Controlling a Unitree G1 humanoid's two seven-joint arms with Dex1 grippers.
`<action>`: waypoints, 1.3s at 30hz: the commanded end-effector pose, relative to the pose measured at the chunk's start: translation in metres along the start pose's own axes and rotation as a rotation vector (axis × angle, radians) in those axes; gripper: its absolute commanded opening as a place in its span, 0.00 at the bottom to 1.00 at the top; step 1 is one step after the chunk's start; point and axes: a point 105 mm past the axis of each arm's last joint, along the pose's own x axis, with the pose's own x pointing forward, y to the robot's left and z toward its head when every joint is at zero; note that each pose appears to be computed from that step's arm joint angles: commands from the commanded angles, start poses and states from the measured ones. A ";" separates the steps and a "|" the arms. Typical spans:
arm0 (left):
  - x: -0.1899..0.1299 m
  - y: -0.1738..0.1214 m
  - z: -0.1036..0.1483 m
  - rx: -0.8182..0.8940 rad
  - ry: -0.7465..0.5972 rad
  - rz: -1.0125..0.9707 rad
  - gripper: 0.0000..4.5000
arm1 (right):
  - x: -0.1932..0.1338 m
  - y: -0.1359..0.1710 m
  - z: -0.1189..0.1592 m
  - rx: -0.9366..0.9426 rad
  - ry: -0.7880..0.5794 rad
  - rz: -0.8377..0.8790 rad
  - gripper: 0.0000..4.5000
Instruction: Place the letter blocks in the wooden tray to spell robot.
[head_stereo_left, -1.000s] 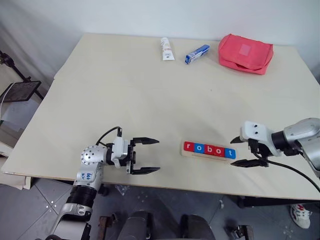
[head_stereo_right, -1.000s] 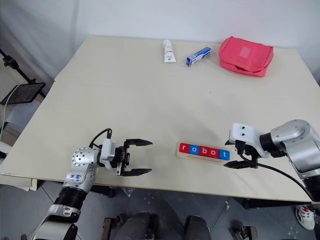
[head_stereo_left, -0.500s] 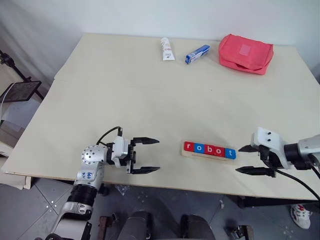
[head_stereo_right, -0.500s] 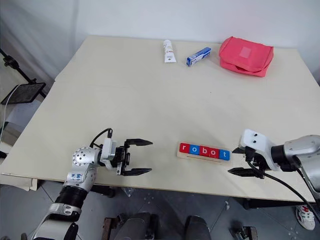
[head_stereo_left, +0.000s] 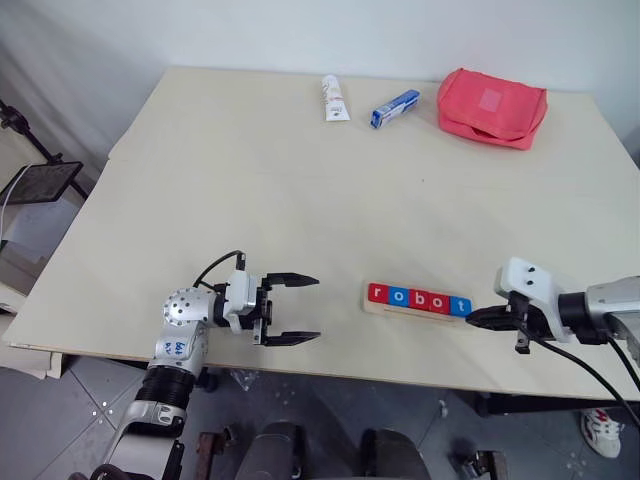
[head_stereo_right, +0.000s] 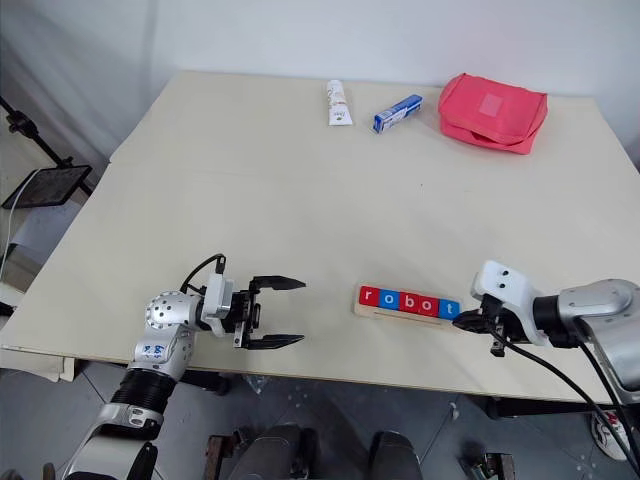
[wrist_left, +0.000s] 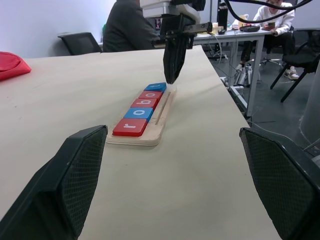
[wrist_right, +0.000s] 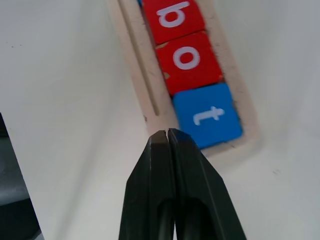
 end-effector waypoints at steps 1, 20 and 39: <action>-0.002 -0.001 0.006 0.028 -0.008 0.002 1.00 | 0.003 -0.006 0.003 -0.026 -0.010 -0.018 0.01; -0.017 0.013 0.012 0.079 0.010 0.077 1.00 | -0.047 0.004 0.007 -0.098 -0.192 -0.036 0.36; -0.060 0.039 0.045 0.032 -0.065 0.214 1.00 | -0.084 -0.011 -0.036 -0.088 -0.572 -0.051 0.99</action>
